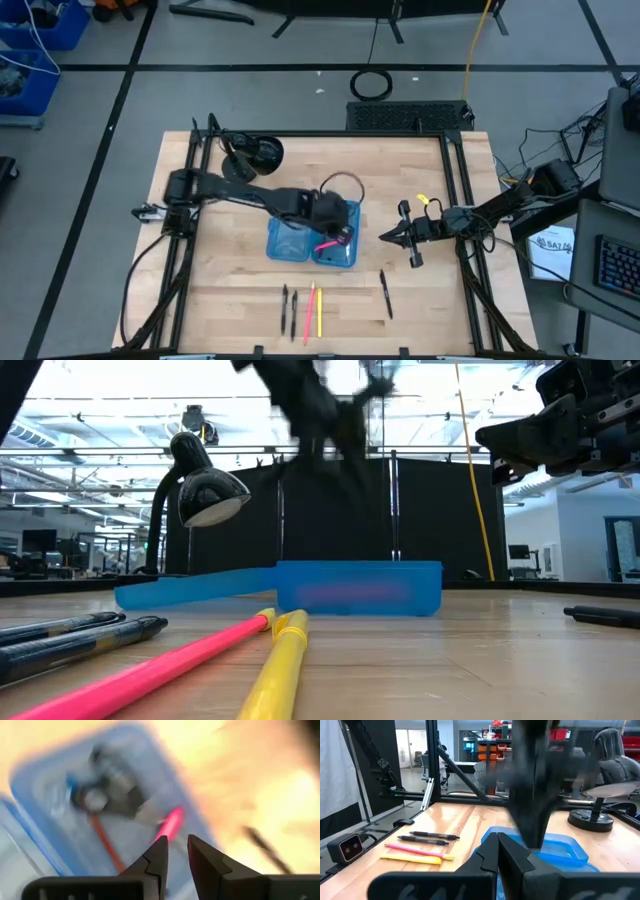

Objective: Pick & place school supplies into a supply box
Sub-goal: Put the pink pen into the blue box

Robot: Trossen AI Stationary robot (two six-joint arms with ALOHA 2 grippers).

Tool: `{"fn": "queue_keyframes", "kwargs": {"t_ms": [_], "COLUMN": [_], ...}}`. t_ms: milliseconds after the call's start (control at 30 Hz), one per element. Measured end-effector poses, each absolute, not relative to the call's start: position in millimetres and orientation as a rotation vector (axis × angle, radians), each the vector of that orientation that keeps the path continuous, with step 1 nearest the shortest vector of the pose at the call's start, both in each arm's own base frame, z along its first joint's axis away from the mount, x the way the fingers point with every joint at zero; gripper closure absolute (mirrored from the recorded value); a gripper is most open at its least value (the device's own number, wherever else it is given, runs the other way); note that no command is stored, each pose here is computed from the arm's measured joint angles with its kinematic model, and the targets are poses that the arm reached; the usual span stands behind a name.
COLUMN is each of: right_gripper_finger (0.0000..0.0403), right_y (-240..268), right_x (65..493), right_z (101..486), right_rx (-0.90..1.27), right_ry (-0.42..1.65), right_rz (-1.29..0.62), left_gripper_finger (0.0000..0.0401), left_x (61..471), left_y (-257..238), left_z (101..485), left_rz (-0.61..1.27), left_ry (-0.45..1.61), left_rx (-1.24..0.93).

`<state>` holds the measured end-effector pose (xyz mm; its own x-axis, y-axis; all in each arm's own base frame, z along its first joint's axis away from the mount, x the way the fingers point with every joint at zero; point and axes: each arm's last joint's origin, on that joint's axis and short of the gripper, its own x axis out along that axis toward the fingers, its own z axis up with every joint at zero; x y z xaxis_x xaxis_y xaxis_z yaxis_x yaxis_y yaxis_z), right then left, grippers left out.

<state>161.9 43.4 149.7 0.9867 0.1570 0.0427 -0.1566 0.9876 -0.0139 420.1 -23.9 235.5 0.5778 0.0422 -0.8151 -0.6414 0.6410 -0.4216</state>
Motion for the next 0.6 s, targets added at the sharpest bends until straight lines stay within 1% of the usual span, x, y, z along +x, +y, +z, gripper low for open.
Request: {"fn": "queue_keyframes", "kwargs": {"t_ms": [100, 167, 233, 333, 400, 467, 533, 600], "right_gripper_finger": [0.0403, 0.0403, 0.0403, 0.0403, 0.0403, 0.0403, 0.0403, 0.0403], "right_y": [43.4, 43.4, 43.6, 44.8, 45.1, 45.5, 45.5, 45.5], "right_x": [162.0, 162.0, 161.9, 161.7, 161.6, 161.5, 161.5, 161.4], "right_z": [149.4, 149.7, 149.6, 149.6, 149.7, 149.8, 150.4, 151.7], "right_rx": [-0.012, -0.012, -0.011, -0.011, -0.012, -0.013, -0.029, -0.041], "right_ry": [-0.041, -0.043, -0.043, -0.044, -0.045, -0.046, -0.055, -0.069], "right_rz": [0.158, 0.158, 0.168, 0.208, 0.219, 0.233, 0.235, 0.234], "left_gripper_finger": [0.0325, 0.0325, 0.0325, 0.0325, 0.0325, 0.033, 0.0346, 0.0371], "left_x": [405.9, 385.9, 358.9, 306.0, 267.3, 233.5, 208.2, 195.8], "left_y": [-37.8, -54.8, -73.1, -96.0, -107.0, -108.0, -100.3, -90.5], "left_z": [285.3, 314.2, 347.0, 388.6, 399.5, 398.2, 389.1, 375.7], "left_rz": [0.269, 0.212, 0.224, 0.34, 0.449, 0.532, 0.562, 0.568], "left_ry": [0.825, 0.788, 0.683, 0.527, 0.463, 0.422, 0.412, 0.395], "left_rx": [-0.616, -0.512, -0.408, -0.282, -0.206, -0.174, -0.178, -0.199]}}
